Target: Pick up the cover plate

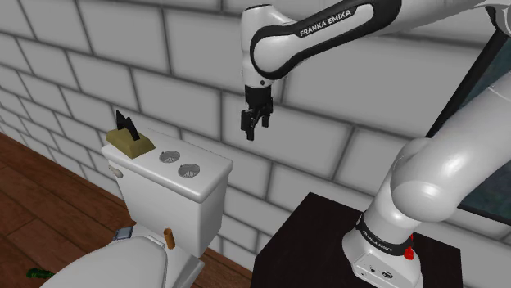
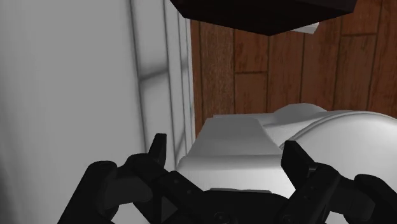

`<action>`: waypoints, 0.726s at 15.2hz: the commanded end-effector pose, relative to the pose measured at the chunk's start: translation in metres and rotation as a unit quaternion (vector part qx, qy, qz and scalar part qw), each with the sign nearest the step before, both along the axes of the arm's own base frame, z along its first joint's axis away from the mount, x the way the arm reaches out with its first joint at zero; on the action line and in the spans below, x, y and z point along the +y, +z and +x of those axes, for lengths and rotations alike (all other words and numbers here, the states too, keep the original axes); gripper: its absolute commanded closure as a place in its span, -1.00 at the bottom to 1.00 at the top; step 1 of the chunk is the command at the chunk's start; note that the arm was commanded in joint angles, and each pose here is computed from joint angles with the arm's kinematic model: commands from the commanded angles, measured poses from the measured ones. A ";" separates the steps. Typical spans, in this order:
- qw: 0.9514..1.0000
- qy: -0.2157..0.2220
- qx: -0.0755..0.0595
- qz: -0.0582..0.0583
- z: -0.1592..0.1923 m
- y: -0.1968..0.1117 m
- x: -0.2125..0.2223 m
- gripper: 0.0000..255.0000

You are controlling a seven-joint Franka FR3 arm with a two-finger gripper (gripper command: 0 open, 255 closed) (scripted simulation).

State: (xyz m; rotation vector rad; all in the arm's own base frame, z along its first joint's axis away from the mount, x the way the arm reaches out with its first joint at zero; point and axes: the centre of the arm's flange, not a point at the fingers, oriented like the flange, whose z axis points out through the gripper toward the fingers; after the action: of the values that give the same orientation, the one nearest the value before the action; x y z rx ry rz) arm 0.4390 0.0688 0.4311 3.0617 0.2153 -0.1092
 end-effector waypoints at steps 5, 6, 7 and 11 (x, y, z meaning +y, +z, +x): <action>1.000 0.018 -0.008 0.015 0.051 -0.047 0.025 -1.00; 1.000 0.020 -0.009 0.018 0.060 -0.055 0.029 -1.00; 0.999 0.023 -0.011 0.020 0.068 -0.063 0.034 -1.00; 0.999 0.035 -0.015 0.030 0.102 -0.094 0.055 -1.00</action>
State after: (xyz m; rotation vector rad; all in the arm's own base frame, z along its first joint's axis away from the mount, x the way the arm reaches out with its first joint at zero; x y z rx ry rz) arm 0.5306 0.1183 0.3447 3.1048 0.3200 -0.0576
